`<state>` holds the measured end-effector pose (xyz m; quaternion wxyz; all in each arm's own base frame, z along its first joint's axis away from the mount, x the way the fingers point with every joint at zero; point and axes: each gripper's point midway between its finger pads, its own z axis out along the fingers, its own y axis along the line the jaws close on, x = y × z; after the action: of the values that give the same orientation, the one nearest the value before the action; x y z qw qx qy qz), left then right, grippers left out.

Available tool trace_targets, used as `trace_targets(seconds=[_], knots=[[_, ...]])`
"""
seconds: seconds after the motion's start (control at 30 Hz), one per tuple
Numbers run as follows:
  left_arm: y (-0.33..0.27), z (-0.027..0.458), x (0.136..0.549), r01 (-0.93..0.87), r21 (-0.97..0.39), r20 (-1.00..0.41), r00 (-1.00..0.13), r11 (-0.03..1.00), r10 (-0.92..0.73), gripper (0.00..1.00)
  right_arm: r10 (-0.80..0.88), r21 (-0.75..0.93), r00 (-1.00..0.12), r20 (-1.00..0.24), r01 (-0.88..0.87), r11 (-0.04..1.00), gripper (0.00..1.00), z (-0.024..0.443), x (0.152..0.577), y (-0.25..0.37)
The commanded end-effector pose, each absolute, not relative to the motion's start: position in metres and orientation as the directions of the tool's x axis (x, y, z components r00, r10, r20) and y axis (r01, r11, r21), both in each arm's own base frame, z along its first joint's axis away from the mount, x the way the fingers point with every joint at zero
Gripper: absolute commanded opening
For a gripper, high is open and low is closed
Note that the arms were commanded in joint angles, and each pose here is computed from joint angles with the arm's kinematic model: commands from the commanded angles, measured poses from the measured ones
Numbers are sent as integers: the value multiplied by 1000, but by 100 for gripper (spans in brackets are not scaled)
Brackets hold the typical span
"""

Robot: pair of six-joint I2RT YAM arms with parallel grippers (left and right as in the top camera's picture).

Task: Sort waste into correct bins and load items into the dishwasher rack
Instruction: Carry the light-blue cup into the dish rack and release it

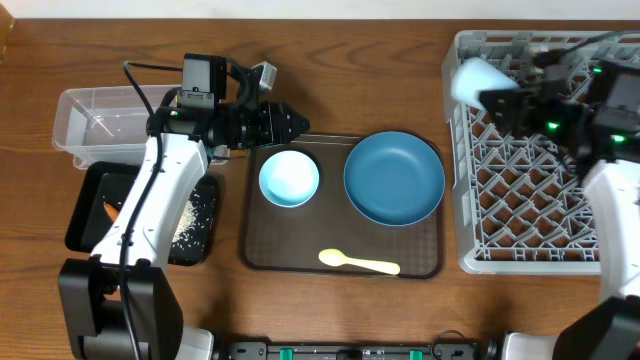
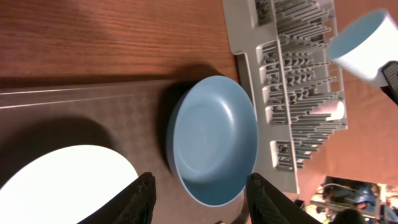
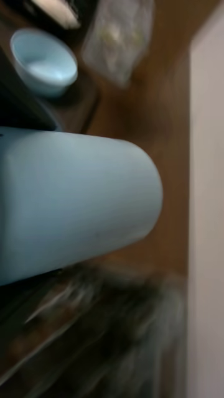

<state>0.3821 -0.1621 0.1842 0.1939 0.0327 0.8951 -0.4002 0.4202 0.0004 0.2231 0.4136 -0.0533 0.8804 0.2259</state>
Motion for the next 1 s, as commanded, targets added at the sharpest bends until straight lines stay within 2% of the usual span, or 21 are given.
trace_targets(seconds=[0.0, 0.17, 0.37, 0.53, 0.67, 0.97], knots=[[-158, 182, 383, 245, -669, -407, -911, 701, -71, 49, 126, 192, -633, -764, -36, 981, 38, 252, 414, -66], [-158, 182, 381, 253, -665, -409, -911, 703, -60, 49, 215, 81, -707, -674, 219, 972, 37, 251, 378, -128], [-157, 181, 380, 257, -659, -411, -910, 707, -52, 49, 359, -40, -735, -575, 463, 885, 36, 233, 330, -187], [-156, 178, 378, 257, -649, -408, -912, 716, -42, 49, 435, -78, -742, -511, 544, 835, 32, 215, 308, -214], [-156, 178, 378, 257, -649, -407, -912, 716, -42, 49, 482, -86, -744, -463, 579, 811, 37, 198, 302, -227], [-156, 178, 378, 257, -649, -407, -912, 716, -42, 49, 574, -165, -753, -323, 642, 749, 37, 158, 279, -245]])
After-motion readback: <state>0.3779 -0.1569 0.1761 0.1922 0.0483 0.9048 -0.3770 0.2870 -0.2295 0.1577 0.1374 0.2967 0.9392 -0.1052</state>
